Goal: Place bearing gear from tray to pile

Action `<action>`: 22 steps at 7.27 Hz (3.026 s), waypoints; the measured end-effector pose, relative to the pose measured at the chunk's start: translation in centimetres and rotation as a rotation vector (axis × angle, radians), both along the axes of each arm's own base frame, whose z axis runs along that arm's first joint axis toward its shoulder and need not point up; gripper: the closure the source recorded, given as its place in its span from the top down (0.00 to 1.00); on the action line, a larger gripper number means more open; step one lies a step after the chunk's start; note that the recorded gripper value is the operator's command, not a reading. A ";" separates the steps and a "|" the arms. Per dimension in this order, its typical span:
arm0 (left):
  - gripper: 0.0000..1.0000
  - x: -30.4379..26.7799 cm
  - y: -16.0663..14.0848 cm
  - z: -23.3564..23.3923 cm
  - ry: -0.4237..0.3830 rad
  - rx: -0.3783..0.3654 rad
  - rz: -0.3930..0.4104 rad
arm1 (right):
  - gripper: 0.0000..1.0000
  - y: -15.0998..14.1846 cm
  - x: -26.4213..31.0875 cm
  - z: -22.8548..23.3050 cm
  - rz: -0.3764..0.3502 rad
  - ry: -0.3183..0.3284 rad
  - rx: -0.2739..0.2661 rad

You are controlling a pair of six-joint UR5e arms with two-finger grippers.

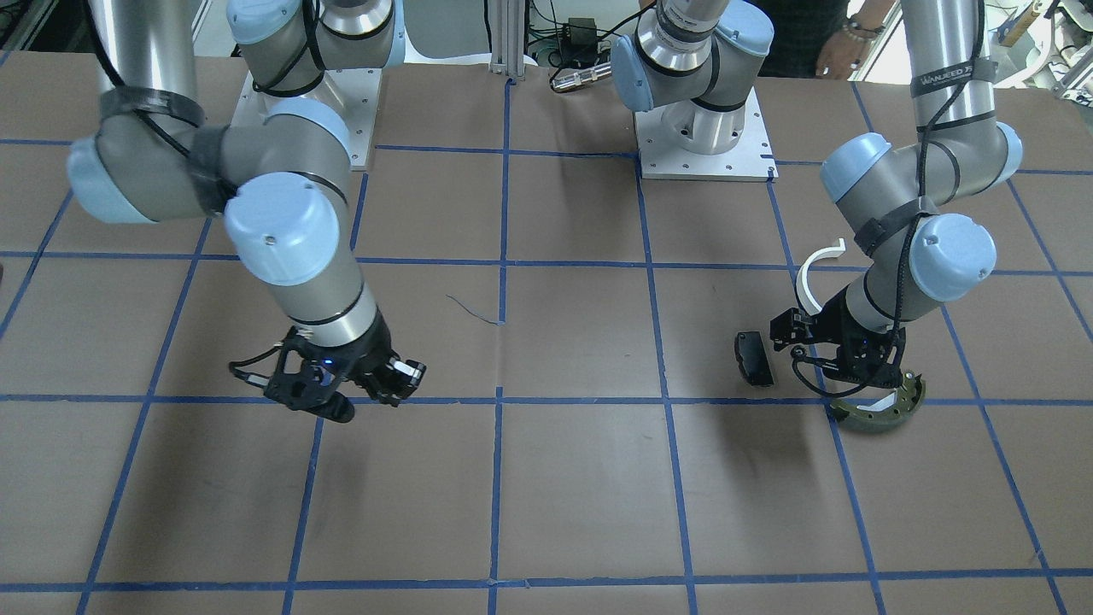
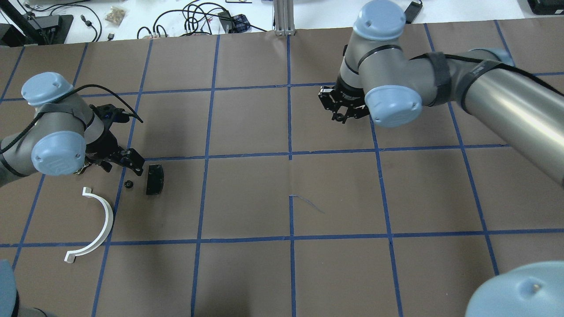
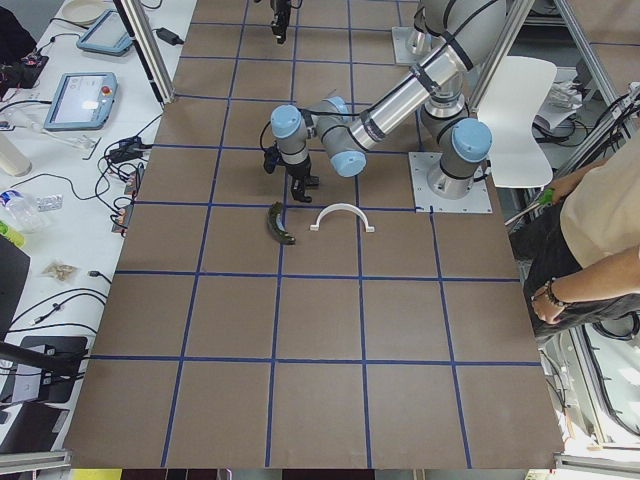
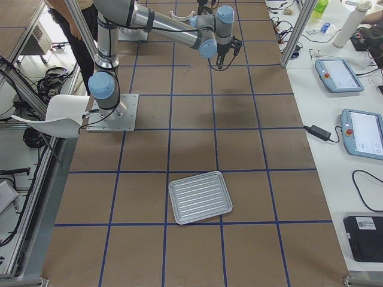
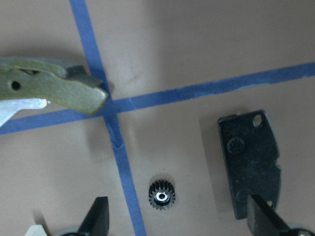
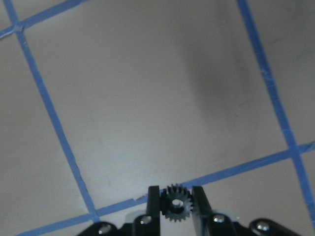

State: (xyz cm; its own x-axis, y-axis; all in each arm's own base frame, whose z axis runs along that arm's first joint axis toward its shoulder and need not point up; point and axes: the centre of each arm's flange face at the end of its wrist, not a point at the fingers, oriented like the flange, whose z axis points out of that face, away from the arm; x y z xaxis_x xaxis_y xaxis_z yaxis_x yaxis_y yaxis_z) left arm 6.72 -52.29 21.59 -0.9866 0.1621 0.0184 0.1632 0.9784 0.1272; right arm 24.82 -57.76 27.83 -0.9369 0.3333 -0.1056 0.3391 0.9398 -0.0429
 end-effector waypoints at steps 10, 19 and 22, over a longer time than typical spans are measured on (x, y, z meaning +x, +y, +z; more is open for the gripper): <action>1.00 -13.9 -4.3 14.7 -0.028 -0.046 0.071 | 1.00 4.6 12.6 -7.0 0.126 -0.015 0.009; 1.00 -31.6 -2.5 13.1 -0.035 -0.077 0.182 | 1.00 3.5 -15.9 10.4 0.237 0.058 0.121; 1.00 -37.0 -2.9 3.6 -0.050 -0.071 0.190 | 1.00 6.6 -15.2 16.2 0.246 0.083 0.102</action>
